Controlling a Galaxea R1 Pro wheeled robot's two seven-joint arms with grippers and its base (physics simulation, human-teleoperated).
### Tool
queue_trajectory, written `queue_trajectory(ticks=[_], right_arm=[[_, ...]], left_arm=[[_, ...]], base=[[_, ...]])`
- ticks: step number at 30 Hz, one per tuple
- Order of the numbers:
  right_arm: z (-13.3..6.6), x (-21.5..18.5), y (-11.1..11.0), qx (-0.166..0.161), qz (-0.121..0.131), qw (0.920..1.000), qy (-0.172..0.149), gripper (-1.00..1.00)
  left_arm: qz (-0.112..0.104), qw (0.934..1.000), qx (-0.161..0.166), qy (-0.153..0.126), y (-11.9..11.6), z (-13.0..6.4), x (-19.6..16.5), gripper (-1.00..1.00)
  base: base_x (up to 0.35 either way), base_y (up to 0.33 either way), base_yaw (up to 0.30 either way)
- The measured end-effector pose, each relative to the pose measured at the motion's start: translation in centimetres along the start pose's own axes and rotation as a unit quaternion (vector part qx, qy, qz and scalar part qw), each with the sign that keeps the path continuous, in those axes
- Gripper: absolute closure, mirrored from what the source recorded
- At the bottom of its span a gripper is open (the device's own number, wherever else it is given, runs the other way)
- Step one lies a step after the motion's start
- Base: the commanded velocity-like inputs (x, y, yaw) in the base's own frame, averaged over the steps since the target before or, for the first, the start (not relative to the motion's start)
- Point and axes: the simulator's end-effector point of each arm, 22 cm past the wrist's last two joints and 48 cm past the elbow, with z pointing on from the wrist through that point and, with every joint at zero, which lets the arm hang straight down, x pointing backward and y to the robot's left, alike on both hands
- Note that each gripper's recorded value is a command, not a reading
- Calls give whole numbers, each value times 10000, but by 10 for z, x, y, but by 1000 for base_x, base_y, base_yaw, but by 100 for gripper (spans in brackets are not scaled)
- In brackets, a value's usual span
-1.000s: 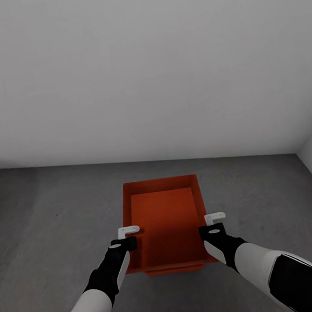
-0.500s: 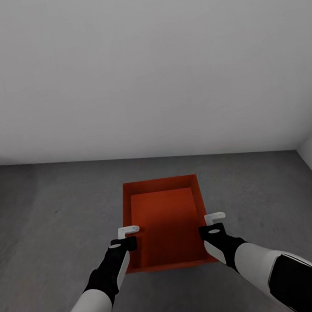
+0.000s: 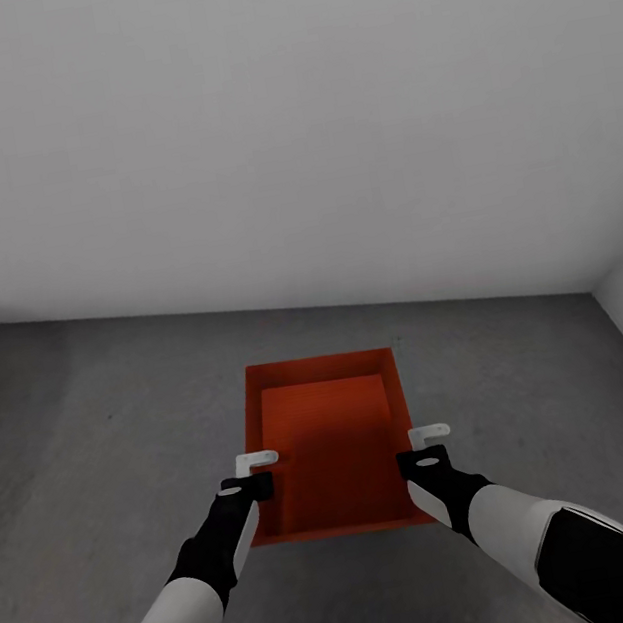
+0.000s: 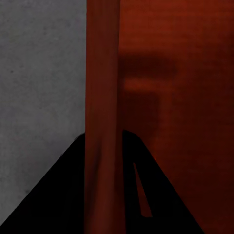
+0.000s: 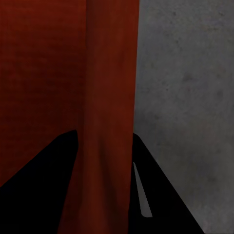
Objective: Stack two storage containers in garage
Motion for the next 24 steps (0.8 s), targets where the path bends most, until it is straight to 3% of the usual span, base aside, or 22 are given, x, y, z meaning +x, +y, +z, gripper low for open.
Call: queue_trajectory(ticks=[24], right_arm=[[12, 21, 4, -13, -34, 9998, 187, 100]], left_arm=[[12, 9998, 2, 190, -1, 13, 21, 100]], base=[[0, 0, 0]])
